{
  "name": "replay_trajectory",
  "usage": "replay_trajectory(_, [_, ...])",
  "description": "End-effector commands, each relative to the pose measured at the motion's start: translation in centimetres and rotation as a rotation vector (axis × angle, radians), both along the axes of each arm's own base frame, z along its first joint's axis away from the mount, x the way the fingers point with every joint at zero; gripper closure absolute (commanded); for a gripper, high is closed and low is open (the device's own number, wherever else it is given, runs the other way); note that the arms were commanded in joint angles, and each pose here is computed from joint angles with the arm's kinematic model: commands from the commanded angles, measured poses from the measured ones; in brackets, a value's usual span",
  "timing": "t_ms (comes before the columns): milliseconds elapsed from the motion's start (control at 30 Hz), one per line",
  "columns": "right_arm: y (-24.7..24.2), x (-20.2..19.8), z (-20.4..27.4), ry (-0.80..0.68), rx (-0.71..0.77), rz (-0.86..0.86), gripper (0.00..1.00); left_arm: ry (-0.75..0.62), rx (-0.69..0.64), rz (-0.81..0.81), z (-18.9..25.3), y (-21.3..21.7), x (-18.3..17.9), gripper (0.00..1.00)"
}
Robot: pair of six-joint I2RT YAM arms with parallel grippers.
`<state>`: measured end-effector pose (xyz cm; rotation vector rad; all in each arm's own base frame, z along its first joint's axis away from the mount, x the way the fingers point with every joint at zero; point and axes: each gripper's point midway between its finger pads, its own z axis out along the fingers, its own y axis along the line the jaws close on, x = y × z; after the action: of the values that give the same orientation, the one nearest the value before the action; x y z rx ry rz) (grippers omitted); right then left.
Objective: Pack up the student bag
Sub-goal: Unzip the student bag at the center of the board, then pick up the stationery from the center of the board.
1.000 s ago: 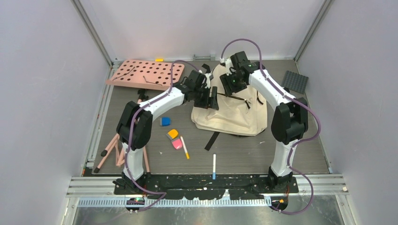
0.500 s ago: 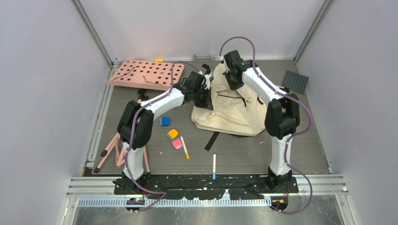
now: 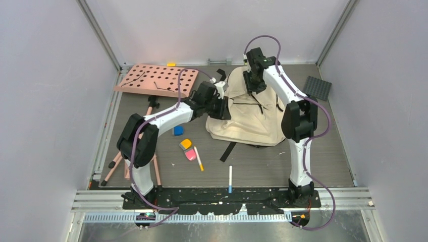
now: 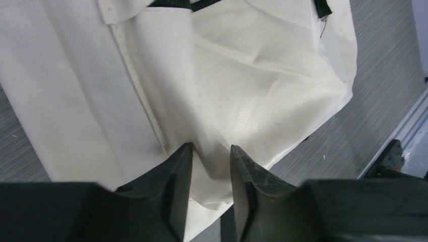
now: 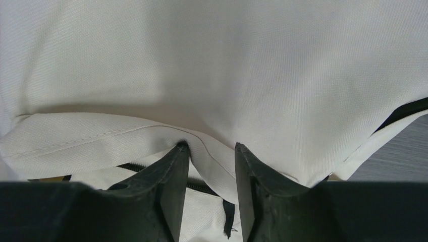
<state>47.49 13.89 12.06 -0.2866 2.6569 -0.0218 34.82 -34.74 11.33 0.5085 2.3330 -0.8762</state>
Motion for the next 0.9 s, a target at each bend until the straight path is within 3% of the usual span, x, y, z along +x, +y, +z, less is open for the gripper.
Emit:
replay_trajectory(0, [0.8, 1.9, 6.0, -0.164, 0.115, 0.019, 0.49, -0.021, 0.001, 0.015, 3.5, -0.2, -0.1, 0.53])
replay_trajectory(67, [1.0, 1.6, 7.1, -0.187, 0.136, 0.031, 0.46, -0.051, 0.015, 0.065, 4.6, 0.7, 0.3, 0.41])
replay_trajectory(300, [0.8, 0.0, 11.7, -0.3, 0.196, 0.007, 0.41, -0.116, 0.192, 0.305, 4.0, 8.2, 0.4, 0.19])
replay_trajectory(633, [0.3, -1.4, 14.5, -0.372, 0.247, -0.063, 0.38, 0.059, 0.478, 0.637, -1.8, 21.8, -3.2, 0.11])
replay_trajectory(867, [0.6, -1.9, 14.6, -0.365, 0.272, -0.058, 0.38, 0.146, 0.528, 0.716, -4.4, 24.9, -3.7, 0.04])
